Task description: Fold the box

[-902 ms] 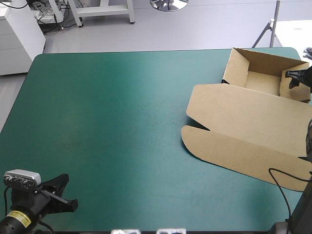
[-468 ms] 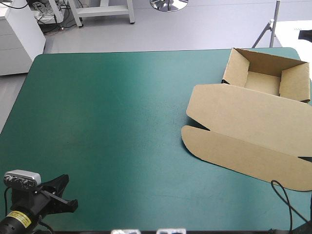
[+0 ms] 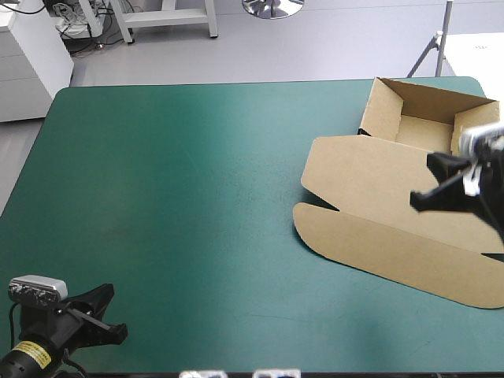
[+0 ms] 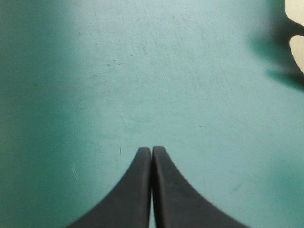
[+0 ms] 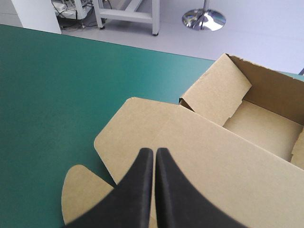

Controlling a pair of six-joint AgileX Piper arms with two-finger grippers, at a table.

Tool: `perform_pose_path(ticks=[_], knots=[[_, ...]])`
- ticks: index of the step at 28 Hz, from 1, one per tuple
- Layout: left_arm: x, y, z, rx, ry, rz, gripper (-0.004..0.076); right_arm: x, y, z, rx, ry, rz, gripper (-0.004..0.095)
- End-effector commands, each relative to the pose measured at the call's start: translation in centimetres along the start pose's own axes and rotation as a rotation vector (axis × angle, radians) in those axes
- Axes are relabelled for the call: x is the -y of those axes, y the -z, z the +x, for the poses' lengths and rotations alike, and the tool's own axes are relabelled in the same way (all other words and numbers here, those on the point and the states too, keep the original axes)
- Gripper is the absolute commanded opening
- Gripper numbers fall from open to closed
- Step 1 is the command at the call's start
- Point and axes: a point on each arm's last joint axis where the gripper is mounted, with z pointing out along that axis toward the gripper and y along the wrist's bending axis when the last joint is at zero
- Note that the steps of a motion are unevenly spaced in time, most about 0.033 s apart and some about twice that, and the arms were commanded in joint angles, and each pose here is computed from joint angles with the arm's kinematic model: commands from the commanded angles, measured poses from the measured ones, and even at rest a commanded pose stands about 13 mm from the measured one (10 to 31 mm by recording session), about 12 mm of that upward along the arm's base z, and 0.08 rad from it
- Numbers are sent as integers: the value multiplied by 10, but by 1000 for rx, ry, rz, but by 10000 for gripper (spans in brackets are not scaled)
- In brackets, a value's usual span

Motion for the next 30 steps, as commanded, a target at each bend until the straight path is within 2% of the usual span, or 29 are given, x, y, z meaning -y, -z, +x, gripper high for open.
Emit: perform_pose_path(ticks=[1, 6, 10, 16, 30], knots=[[4, 3, -12, 69, 20, 30, -10, -18, 31, 29, 176, 65, 74, 0], [4, 3, -12, 76, 20, 32, -10, -35, 47, 87, 172, 98, 103, -4], [4, 3, -13, 81, 16, 31, -10, -40, 42, 116, 128, 107, 65, -4], [4, 3, -13, 81, -24, 29, -10, -43, 33, 134, 63, 133, -7, -4], [4, 3, -12, 77, -24, 28, -10, -44, 38, 168, 70, 149, 61, -4]])
